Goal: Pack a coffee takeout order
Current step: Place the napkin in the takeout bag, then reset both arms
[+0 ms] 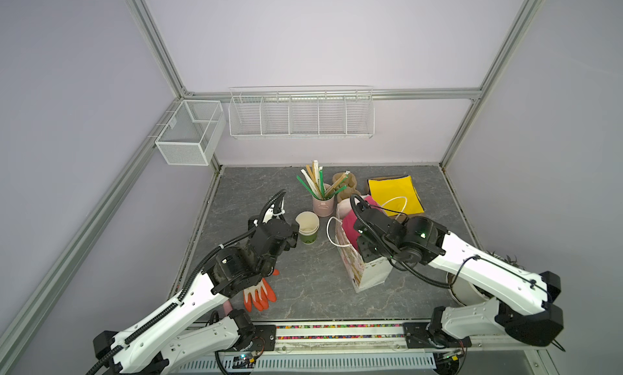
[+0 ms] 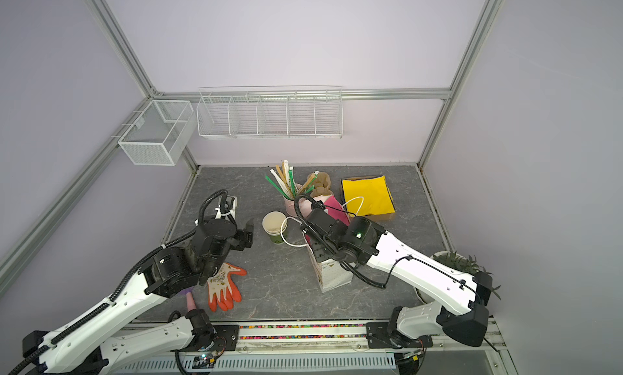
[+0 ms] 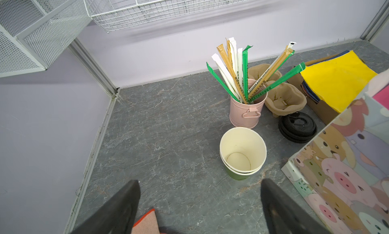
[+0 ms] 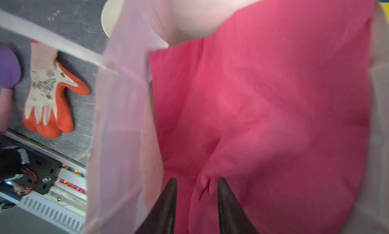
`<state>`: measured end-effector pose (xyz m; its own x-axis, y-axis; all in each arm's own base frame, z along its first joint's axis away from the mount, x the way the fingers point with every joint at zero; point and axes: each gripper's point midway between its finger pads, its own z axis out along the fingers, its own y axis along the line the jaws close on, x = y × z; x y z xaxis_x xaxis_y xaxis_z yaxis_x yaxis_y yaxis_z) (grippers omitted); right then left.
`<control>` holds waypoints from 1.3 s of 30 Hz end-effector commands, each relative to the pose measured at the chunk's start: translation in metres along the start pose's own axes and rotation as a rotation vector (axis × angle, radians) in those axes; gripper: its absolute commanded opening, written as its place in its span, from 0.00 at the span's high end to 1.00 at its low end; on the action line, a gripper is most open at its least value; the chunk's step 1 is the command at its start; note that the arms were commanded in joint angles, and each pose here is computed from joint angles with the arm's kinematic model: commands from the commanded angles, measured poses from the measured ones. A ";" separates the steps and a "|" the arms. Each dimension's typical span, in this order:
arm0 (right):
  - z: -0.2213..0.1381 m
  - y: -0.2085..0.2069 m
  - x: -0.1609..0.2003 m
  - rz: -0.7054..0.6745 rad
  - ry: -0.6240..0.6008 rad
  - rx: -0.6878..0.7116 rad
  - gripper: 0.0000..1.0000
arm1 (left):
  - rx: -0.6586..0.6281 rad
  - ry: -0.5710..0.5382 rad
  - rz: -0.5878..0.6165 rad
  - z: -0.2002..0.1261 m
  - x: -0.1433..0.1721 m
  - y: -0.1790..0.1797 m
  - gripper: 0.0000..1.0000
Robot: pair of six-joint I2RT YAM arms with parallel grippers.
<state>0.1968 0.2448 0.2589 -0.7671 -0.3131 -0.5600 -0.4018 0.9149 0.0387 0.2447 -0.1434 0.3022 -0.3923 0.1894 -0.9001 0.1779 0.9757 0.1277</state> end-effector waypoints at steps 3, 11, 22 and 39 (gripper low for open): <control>-0.040 0.006 -0.031 0.017 -0.101 -0.107 0.48 | -0.011 0.018 0.006 0.003 0.004 0.001 0.10; -0.093 -0.032 -0.079 0.033 -0.270 -0.067 0.20 | -0.026 -0.019 -0.040 -0.003 -0.001 0.009 0.06; -0.161 -0.179 -0.090 0.388 -0.718 0.283 0.12 | -0.199 -0.186 -0.300 -0.023 -0.016 0.077 0.01; 0.028 -0.306 -0.009 0.716 -0.450 0.497 0.11 | -0.432 -0.043 -0.542 0.083 0.049 0.143 0.01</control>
<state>0.3192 -0.0250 0.2215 -0.5157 0.3645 -0.7753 0.4413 0.8887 0.1243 0.3102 -0.0042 0.2314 -0.3756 -0.2713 -0.8862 -0.4243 0.9004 -0.0958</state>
